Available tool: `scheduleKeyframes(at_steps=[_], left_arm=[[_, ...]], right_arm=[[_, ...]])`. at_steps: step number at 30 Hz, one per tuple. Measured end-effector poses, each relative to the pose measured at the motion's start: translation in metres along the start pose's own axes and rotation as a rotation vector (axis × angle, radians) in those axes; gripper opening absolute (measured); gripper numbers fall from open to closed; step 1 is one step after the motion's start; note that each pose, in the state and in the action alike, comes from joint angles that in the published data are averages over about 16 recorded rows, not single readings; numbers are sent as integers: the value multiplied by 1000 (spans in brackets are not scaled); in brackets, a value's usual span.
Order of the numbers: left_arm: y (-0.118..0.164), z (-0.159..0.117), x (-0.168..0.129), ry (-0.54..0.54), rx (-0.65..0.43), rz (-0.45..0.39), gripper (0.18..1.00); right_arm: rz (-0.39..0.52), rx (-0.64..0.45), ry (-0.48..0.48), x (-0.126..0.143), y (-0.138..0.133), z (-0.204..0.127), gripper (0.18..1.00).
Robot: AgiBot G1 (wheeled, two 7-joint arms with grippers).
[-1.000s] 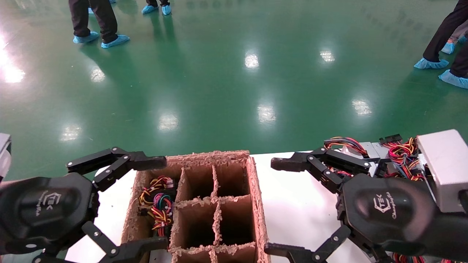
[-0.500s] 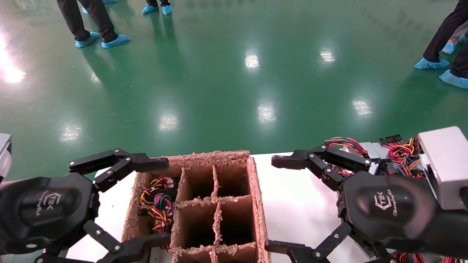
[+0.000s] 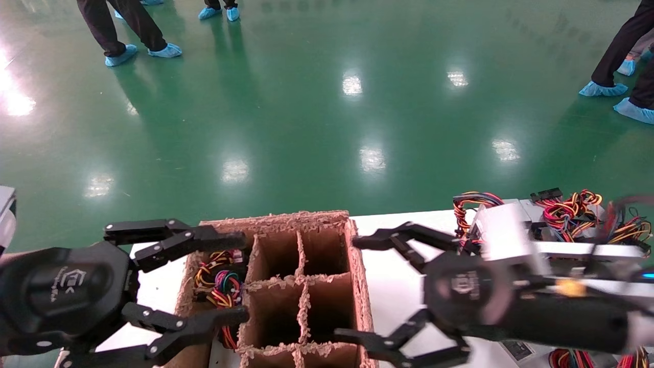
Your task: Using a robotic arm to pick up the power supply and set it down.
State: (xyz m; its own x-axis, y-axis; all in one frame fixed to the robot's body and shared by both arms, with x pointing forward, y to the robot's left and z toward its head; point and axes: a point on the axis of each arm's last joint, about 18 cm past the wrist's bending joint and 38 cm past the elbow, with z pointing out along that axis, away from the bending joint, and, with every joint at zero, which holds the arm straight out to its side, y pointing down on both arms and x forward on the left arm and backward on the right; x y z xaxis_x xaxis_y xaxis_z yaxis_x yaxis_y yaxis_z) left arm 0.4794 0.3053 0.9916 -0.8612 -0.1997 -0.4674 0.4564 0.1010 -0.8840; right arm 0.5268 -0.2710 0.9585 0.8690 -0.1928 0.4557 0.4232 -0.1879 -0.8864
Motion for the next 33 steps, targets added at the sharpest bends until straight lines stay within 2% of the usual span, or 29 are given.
scheduleKeyframes(at_steps=[14,20,26,33], left_arm=[[0,0,0,0,0,0,411],[0,0,0,0,0,0,306],[0,0,0,0,0,0,238],[0,0,0,0,0,0,201]], right_arm=[[-3,-54,-45,17,30,77,1000],[-6,-66,-53,28,34,106,1000],[-9,-82,-58,39,36,135,1000],[-18,-108,-71,48,39,164,1000]])
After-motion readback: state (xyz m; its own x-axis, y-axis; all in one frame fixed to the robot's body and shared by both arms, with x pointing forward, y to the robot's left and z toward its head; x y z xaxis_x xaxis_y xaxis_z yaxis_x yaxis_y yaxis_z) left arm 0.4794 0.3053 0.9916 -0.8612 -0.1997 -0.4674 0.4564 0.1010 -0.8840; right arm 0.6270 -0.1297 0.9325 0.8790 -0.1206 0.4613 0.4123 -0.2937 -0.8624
